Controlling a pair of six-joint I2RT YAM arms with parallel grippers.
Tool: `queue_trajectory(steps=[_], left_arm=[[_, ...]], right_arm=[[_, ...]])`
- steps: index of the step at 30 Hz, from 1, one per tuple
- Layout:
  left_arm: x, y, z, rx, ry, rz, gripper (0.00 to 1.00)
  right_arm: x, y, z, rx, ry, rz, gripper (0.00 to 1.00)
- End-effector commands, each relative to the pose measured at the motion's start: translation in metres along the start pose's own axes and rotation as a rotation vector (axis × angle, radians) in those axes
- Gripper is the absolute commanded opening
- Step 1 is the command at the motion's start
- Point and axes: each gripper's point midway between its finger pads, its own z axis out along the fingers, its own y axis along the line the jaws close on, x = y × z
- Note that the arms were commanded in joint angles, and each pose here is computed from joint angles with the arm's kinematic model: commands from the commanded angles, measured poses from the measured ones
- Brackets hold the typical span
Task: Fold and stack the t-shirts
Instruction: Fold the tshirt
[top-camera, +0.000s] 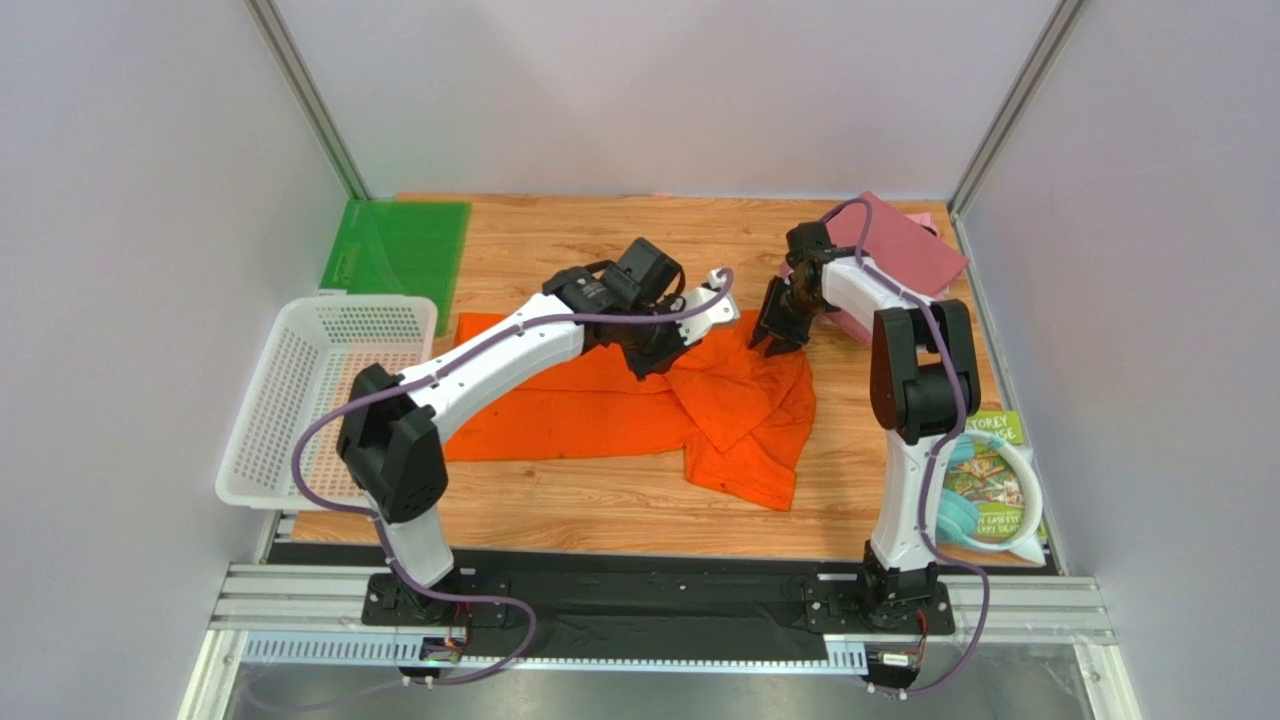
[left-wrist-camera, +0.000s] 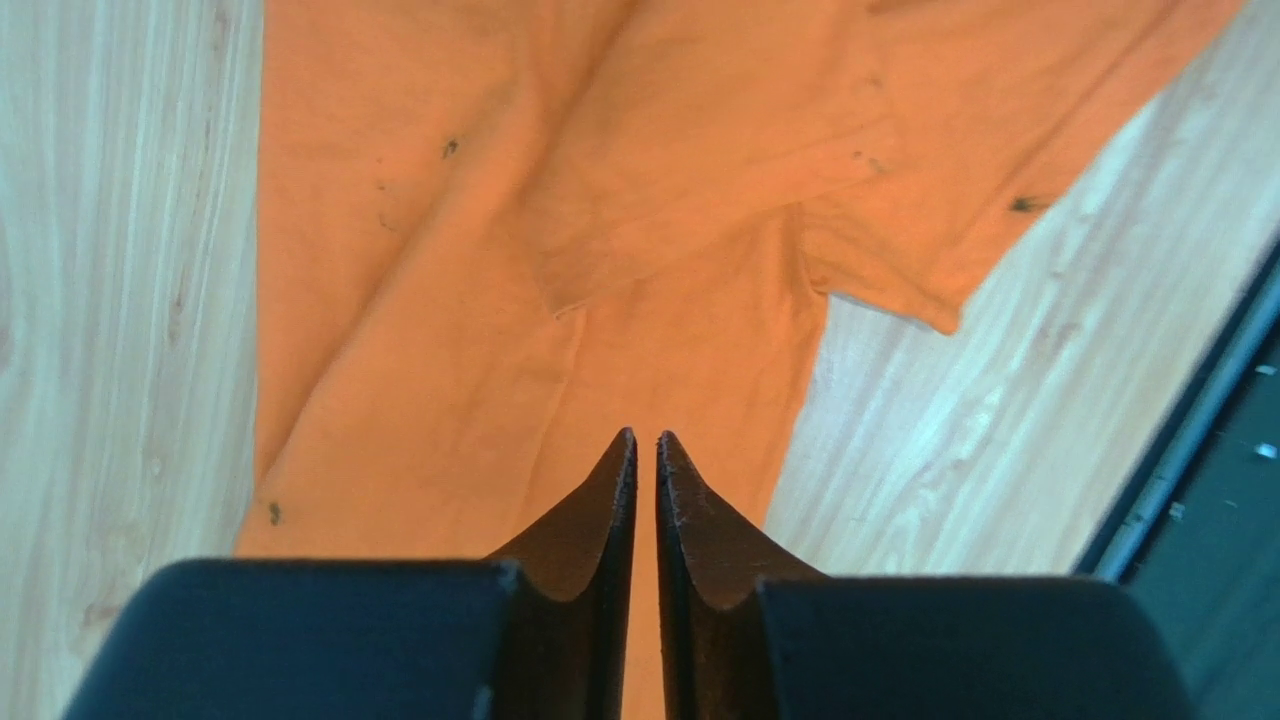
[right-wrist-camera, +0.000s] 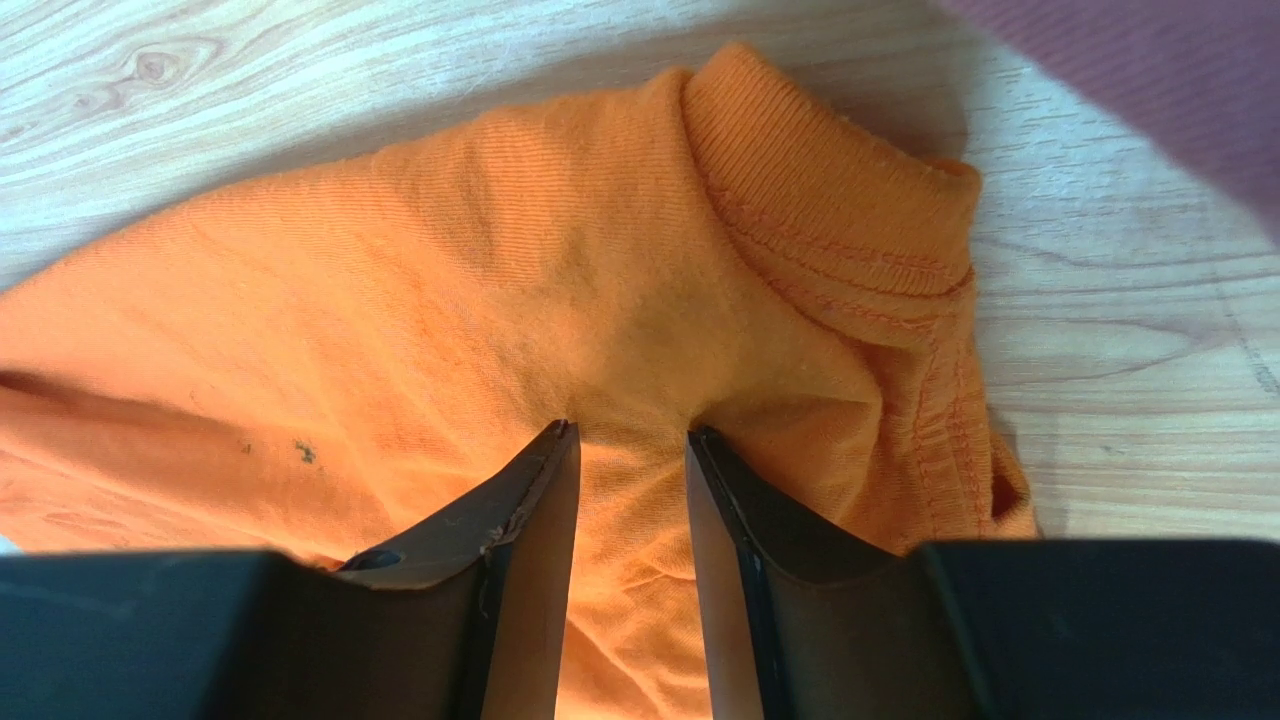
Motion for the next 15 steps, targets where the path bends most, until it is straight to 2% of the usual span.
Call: queue_trajectory(steps=[1,4,7,15], left_arm=[[0.005,-0.044,-0.014,0.196,-0.015,-0.048,0.16],[0.027,-0.055,-0.002,0.246,0.057,-0.058,0.18],[0.037,-0.05,0.003,0.214,0.08,-0.05,0.2],[0.026,0.004,0.017,0.028,0.039,-0.099,0.2]], right_arm=[[-0.004,-0.001,-0.004,0.004,-0.023,-0.023,0.38],[-0.004,-0.001,-0.004,0.007,-0.024,-0.025,0.38],[-0.005,-0.002,-0.005,0.008,-0.025,-0.026,0.38],[-0.003,-0.002,-0.021,0.017,-0.051,-0.031,0.38]])
